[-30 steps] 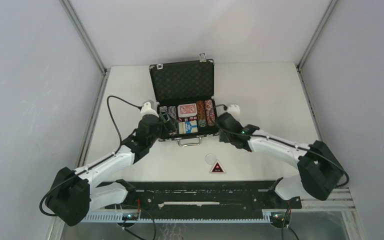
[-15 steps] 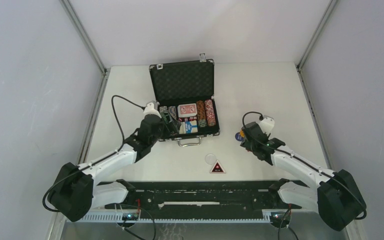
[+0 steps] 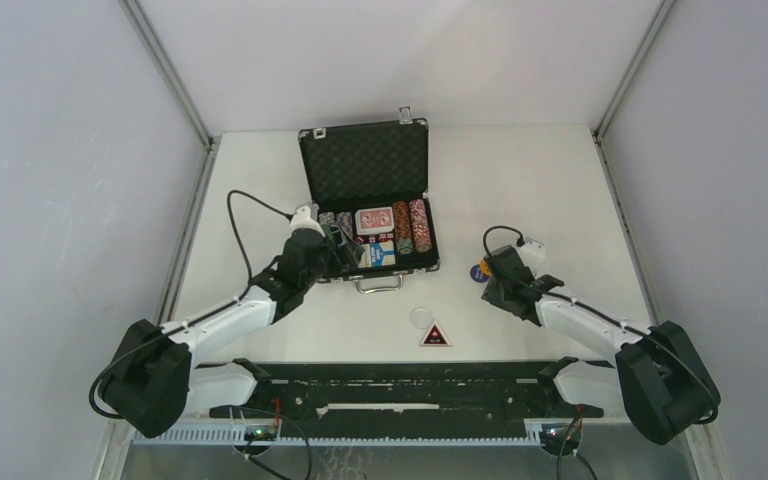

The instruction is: Pack up texas hold em set

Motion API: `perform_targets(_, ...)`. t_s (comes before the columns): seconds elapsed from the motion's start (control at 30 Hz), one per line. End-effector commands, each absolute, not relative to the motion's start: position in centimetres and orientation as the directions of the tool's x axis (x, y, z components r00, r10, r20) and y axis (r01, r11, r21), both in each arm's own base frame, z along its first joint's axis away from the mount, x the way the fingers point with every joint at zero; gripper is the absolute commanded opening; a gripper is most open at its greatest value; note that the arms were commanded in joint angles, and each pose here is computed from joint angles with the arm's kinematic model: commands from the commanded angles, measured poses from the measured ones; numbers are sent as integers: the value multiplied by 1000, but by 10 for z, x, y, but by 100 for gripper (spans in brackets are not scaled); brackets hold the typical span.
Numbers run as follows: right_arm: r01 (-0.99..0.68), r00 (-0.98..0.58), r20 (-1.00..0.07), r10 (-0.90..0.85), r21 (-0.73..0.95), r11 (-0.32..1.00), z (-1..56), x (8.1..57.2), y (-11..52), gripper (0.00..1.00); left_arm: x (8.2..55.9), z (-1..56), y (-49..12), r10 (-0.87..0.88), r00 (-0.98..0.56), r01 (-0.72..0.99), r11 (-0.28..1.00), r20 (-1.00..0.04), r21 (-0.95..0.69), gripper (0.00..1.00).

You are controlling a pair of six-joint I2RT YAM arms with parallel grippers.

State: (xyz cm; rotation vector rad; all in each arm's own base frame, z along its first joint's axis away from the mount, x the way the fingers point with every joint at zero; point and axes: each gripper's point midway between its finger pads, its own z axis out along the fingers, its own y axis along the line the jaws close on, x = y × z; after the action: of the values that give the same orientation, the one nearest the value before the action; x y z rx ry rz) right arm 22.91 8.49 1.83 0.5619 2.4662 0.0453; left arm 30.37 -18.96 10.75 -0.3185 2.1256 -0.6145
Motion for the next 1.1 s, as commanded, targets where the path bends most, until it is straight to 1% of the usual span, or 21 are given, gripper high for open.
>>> perform_targets(0.0,373,-723,-556,410,186,909,18,235,91,46,313,128,-198,-469,-550,28,817,-691,-577,78)
perform_targets(0.17,373,-721,-560,408,182,910,18,235,90,45,312,129,-199,-468,-551,31,816,-691,-578,78)
perform_targets(0.6,361,-728,-555,402,188,914,17,236,93,27,312,130,-197,-471,-548,29,815,-691,-578,78)
perform_targets(0.8,333,-723,-567,395,215,918,23,238,101,25,313,129,-199,-466,-554,31,816,-689,-577,78)
perform_targets(1.07,246,-696,-624,355,258,934,57,253,122,23,312,130,-198,-469,-550,30,816,-691,-578,78)
